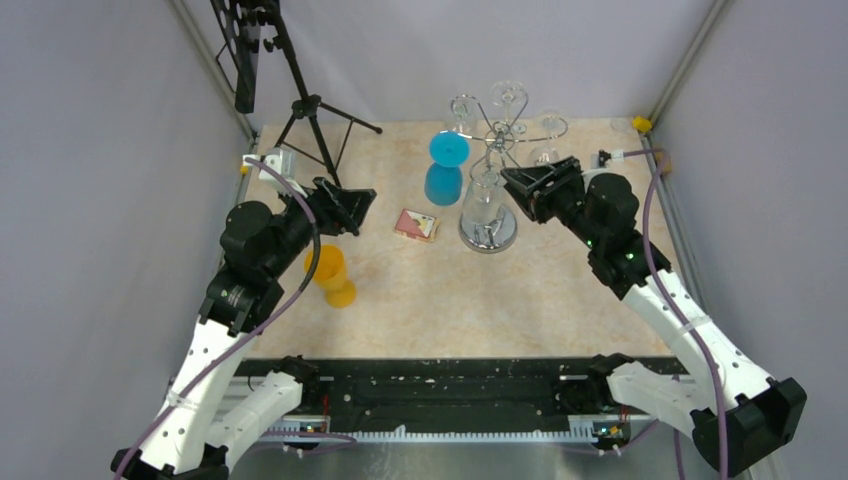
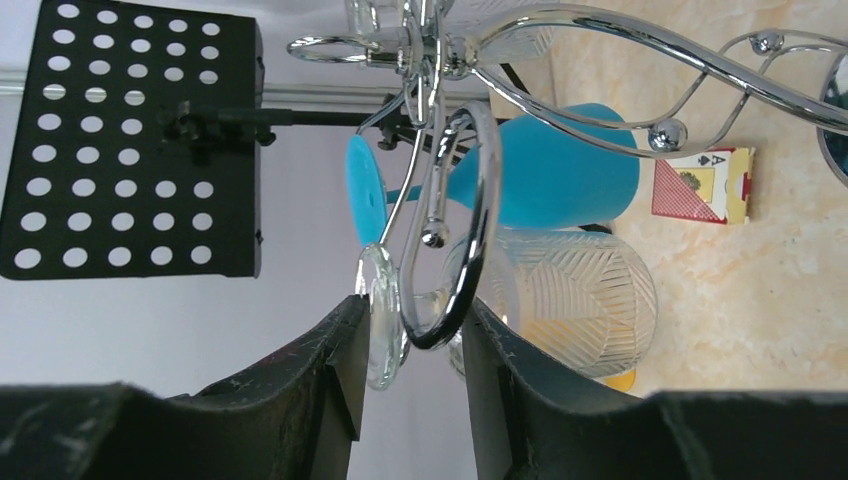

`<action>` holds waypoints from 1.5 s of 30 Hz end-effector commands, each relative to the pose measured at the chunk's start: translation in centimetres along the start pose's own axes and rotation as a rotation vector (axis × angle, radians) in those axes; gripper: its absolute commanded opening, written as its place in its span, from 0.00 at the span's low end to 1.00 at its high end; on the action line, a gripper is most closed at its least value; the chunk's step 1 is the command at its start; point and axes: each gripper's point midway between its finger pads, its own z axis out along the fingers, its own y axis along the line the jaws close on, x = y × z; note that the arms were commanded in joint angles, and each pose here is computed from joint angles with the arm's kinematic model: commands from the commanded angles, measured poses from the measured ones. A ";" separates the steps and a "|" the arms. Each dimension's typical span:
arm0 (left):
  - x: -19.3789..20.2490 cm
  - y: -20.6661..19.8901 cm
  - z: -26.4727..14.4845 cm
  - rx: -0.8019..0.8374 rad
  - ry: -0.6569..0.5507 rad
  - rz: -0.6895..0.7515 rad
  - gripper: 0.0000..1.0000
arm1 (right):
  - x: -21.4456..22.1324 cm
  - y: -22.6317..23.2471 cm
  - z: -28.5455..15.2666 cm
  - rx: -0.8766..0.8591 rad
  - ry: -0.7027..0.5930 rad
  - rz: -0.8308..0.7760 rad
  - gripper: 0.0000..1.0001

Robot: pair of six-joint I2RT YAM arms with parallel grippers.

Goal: Take the wine glass off the wine glass rack

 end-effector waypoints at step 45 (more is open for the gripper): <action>-1.6 0.0 0.0 -0.010 -0.050 0.042 0.74 | -1.2 7.8 -0.4 -0.249 -0.076 -0.044 0.00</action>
